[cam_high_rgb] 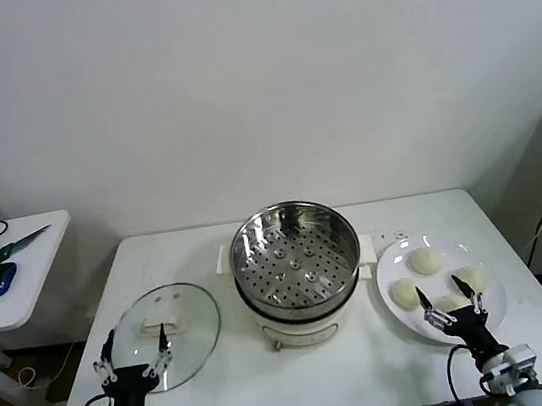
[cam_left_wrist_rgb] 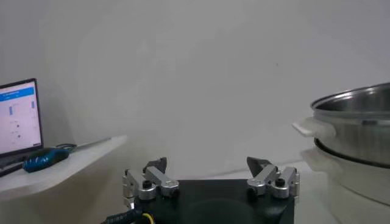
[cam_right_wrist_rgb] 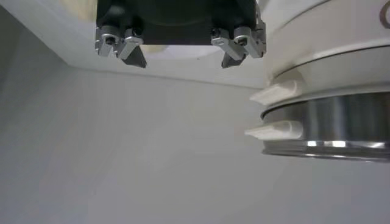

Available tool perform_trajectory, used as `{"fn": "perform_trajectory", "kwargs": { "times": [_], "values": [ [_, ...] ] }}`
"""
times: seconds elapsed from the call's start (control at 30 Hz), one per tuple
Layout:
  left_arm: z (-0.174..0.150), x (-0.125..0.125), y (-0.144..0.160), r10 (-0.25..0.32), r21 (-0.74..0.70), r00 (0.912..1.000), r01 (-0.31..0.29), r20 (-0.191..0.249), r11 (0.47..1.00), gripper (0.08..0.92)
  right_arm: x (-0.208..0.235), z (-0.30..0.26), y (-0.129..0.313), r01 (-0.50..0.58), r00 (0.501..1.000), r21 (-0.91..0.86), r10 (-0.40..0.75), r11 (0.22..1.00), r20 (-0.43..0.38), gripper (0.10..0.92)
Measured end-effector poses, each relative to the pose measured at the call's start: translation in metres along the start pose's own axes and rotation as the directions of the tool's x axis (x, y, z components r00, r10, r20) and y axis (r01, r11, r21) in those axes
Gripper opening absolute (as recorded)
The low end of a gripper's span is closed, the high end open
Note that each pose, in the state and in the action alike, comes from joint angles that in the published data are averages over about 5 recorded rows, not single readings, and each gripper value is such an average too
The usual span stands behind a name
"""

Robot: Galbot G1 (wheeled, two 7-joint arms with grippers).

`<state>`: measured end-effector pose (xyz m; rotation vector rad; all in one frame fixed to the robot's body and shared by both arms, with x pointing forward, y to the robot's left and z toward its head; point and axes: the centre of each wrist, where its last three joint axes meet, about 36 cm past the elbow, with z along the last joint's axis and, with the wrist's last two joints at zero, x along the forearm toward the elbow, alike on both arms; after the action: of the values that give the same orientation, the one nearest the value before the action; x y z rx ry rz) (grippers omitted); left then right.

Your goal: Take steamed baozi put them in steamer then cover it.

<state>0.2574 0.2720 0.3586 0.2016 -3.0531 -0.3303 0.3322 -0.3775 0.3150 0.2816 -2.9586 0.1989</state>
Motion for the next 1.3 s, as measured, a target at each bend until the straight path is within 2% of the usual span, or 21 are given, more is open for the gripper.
{"fn": "perform_trajectory", "kwargs": {
  "times": [0.13,0.33,0.47,0.63,0.8,0.93,1.1,1.3],
  "values": [
    [-0.001,0.0,-0.001,-0.003,0.0,1.0,0.003,0.002,1.0,0.823,-0.011,-0.013,-0.021,0.068,0.997,0.074,-0.065,0.995,-0.036,0.823],
    [0.0,0.003,-0.002,-0.009,0.0,1.0,0.009,0.0,1.0,0.823,-0.04,-0.047,-0.075,0.249,0.965,0.251,-0.219,0.935,-0.144,0.823],
    [0.001,0.005,0.0,-0.012,-0.004,0.9999,0.012,-0.001,1.0,0.823,-0.065,-0.076,-0.113,0.388,0.916,0.364,-0.313,0.847,-0.25,0.823],
    [0.001,0.005,0.003,-0.017,-0.006,0.9999,0.017,-0.001,1.0,0.823,-0.103,-0.118,-0.154,0.561,0.821,0.466,-0.387,0.684,-0.42,0.823],
    [0.001,0.005,0.004,-0.02,-0.005,0.9998,0.02,-0.003,1.0,0.823,-0.142,-0.153,-0.177,0.692,0.715,0.499,-0.395,0.522,-0.577,0.823],
    [0.002,0.004,0.004,-0.021,-0.004,0.9998,0.021,-0.007,1.0,0.823,-0.171,-0.176,-0.188,0.759,0.642,0.492,-0.368,0.426,-0.673,0.823],
    [0.003,0.003,0.005,-0.024,-0.006,0.9996,0.024,-0.012,1.0,0.823,-0.202,-0.197,-0.195,0.815,0.569,0.468,-0.316,0.343,-0.759,0.823],
    [0.004,0.003,0.007,-0.028,-0.009,0.9995,0.028,-0.015,1.0,0.823,-0.233,-0.193,-0.186,0.88,0.459,0.393,-0.263,0.266,-0.849,0.823]
  ]
}}
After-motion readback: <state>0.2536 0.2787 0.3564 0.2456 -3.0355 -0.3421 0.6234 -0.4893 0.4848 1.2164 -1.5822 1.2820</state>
